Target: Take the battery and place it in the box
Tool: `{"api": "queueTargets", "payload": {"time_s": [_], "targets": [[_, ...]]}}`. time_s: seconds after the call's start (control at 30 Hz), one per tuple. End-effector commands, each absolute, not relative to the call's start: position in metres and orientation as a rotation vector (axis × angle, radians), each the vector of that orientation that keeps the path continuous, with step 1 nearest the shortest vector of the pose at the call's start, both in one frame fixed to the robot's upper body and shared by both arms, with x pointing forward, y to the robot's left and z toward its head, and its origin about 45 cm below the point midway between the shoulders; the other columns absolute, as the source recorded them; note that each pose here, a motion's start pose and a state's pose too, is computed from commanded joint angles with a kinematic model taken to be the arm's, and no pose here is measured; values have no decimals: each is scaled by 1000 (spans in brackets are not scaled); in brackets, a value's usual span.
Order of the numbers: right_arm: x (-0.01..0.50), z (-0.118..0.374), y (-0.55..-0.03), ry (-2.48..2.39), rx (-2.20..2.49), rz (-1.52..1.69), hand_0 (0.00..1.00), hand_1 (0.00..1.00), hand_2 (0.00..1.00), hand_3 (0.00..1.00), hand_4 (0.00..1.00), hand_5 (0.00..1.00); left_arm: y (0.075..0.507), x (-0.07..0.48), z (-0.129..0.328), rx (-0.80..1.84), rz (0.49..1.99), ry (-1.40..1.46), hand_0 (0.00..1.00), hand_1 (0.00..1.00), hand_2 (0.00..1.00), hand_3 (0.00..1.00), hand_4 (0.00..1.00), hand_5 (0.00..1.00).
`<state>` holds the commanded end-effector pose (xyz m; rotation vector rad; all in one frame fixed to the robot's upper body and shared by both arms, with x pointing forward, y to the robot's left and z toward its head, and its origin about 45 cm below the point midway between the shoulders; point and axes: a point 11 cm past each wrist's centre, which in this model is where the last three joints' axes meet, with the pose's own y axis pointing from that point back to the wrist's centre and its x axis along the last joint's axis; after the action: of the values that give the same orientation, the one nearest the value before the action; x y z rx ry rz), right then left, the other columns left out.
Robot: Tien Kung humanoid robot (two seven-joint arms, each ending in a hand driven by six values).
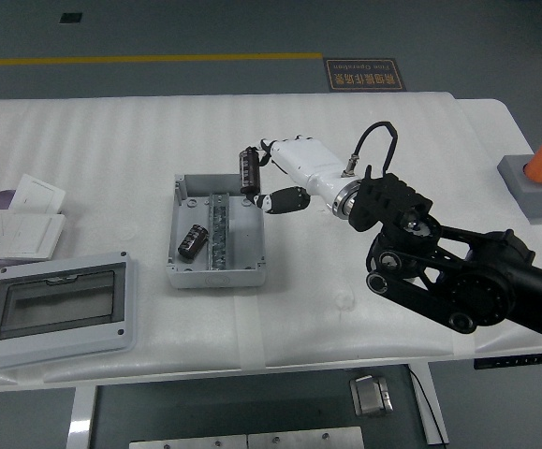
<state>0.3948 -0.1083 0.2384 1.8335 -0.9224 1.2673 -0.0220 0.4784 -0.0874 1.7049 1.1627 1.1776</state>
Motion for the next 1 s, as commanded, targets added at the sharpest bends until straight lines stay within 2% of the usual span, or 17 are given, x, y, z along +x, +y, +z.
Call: {"api": "queueTargets", "payload": {"time_s": [0.07,0.1,0.27,0.3,0.47,0.5,0.6,1.0], "targets": [[392,235,-101,-913,1837,1275,871,725,694,710,517,349,479,-23,-87,1707,1174,1170,667,681,543,569,465,384],[390,232,-98,-910,1840,1274,865,754,836,998,606,383,478,-23,-87,1709,1168,1178,667,681,543,568,467,388],[383,211,-89,-874,1849,1246,865,754,836,998,606,383,478,-27,-86,1721,1137,1213,667,681,543,568,467,388],[381,204,-89,-856,1846,1239,926,877,998,998,766,451,478,-28,-86,1722,1136,1215,668,681,543,568,469,392],[374,182,-89,-811,1836,1201,926,877,998,998,766,451,478,-29,-86,1725,1135,1221,668,681,543,568,469,392],[373,179,-89,-810,1837,1194,964,921,998,998,793,467,478,-29,-85,1725,1135,1221,673,687,549,570,470,394],[372,175,-88,-818,1844,1178,964,921,998,998,793,467,478,-29,-85,1725,1136,1221,673,687,549,570,470,394],[383,191,-102,-894,1849,1198,986,939,998,998,827,495,473,-32,-87,1721,1133,1237,674,688,550,571,482,399]]}}
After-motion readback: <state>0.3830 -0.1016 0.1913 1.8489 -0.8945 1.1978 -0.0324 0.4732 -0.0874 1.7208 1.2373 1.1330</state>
